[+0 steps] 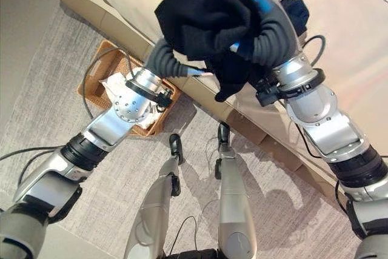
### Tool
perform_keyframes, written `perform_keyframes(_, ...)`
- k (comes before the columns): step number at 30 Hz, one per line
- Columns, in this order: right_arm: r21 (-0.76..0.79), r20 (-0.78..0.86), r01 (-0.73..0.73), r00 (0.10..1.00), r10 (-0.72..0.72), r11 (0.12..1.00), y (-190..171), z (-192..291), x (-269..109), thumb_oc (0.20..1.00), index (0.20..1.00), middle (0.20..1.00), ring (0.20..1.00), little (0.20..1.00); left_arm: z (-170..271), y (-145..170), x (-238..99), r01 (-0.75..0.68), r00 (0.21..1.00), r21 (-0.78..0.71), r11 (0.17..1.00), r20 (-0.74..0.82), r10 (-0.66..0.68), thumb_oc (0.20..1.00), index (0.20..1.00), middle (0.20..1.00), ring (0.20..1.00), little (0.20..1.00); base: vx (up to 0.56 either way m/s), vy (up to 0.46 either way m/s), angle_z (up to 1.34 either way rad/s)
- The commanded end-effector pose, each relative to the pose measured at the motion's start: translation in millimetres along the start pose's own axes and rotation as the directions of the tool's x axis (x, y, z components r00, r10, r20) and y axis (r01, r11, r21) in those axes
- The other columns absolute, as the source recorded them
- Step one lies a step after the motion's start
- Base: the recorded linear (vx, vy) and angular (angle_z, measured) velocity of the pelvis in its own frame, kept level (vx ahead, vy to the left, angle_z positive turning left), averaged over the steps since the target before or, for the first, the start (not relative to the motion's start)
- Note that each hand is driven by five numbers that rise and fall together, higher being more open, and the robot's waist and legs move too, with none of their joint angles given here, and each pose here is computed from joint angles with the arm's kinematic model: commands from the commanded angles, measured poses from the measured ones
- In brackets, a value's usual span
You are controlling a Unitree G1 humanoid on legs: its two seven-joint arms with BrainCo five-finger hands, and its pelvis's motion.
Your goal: Pick up clothes into the bucket
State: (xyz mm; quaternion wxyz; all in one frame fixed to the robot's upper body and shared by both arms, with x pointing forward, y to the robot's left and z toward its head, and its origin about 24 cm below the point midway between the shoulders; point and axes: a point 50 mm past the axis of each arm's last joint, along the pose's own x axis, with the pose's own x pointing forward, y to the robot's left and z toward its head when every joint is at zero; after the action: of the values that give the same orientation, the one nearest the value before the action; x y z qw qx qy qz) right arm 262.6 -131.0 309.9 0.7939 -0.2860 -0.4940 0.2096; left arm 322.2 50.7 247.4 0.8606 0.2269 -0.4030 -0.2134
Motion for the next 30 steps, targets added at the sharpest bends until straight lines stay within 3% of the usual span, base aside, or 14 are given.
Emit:
perform_keyframes(1,0.099,0.333,-0.055,0.943,0.019,0.994,2,62,16,0.200,0.200,0.200,0.200,0.200,15,0,19,-0.009,0.998,0.013,1.000,0.068,0.008,1.000,1.000,1.000,1.000,1.000,0.00,0.000,0.00)
perform_keyframes(7,0.208,0.415,-0.129,0.909,0.032,0.970,20,76,22,0.200,0.200,0.200,0.200,0.200,-10,-5,24,-0.073,0.996,0.176,0.982,-0.045,0.082,1.000,1.000,1.000,1.000,1.000,0.00,0.000,0.00)
perform_keyframes(11,0.285,0.421,-0.177,0.906,0.043,0.942,32,76,27,0.200,0.200,0.200,0.200,0.200,-17,-8,26,-0.078,0.992,0.151,0.985,-0.083,0.092,1.000,1.000,1.000,1.000,1.000,0.01,0.000,-0.02)
perform_keyframes(15,0.318,0.405,-0.217,0.911,0.075,0.923,39,73,27,0.200,0.200,0.200,0.200,0.200,-1,-15,28,-0.016,0.999,-0.081,0.997,-0.035,0.013,1.000,1.000,1.000,1.000,1.000,0.02,-0.003,-0.01)
perform_keyframes(18,0.337,0.392,-0.250,0.914,0.106,0.908,45,71,28,0.200,0.200,0.200,0.200,0.200,18,-25,31,0.071,0.997,-0.355,0.932,0.034,-0.063,1.000,1.000,1.000,1.000,1.000,0.00,0.000,0.00)
perform_keyframes(20,0.352,0.386,-0.274,0.913,0.128,0.895,50,70,29,0.200,0.200,0.200,0.200,0.200,24,-32,31,0.144,0.990,-0.454,0.879,0.062,-0.130,1.000,1.000,1.000,1.000,1.000,0.00,0.000,0.00)
perform_keyframes(21,0.353,0.389,-0.282,0.912,0.134,0.892,51,71,29,0.200,0.200,0.200,0.200,0.200,23,-33,29,0.151,0.988,-0.477,0.866,0.053,-0.143,0.887,0.887,0.887,0.887,0.887,0.00,0.000,0.00)
perform_keyframes(22,0.355,0.384,-0.288,0.912,0.142,0.889,52,70,29,0.200,0.200,0.200,0.200,0.200,23,-34,28,0.161,0.987,-0.495,0.854,0.054,-0.154,0.467,0.467,0.467,0.467,0.467,0.00,0.000,0.00)
perform_keyframes(23,0.358,0.374,-0.278,0.917,0.136,0.891,51,68,29,0.200,0.200,0.200,0.200,0.200,22,-32,26,0.151,0.988,-0.511,0.846,0.051,-0.146,0.200,0.200,0.200,0.200,0.200,0.00,0.000,0.00)
perform_keyframes(29,0.378,0.301,-0.187,0.951,0.070,0.907,45,54,21,0.200,0.200,0.200,0.200,0.200,12,-10,5,0.017,1.000,-0.624,0.781,0.012,-0.013,0.200,0.200,0.200,0.200,0.200,0.00,0.000,0.00)
perform_keyframes(30,0.378,0.278,-0.157,0.959,0.049,0.912,44,49,18,0.802,0.802,0.802,0.802,0.802,10,-5,0,-0.014,1.000,-0.634,0.774,0.004,0.021,0.200,0.200,0.200,0.200,0.200,0.00,0.000,0.00)
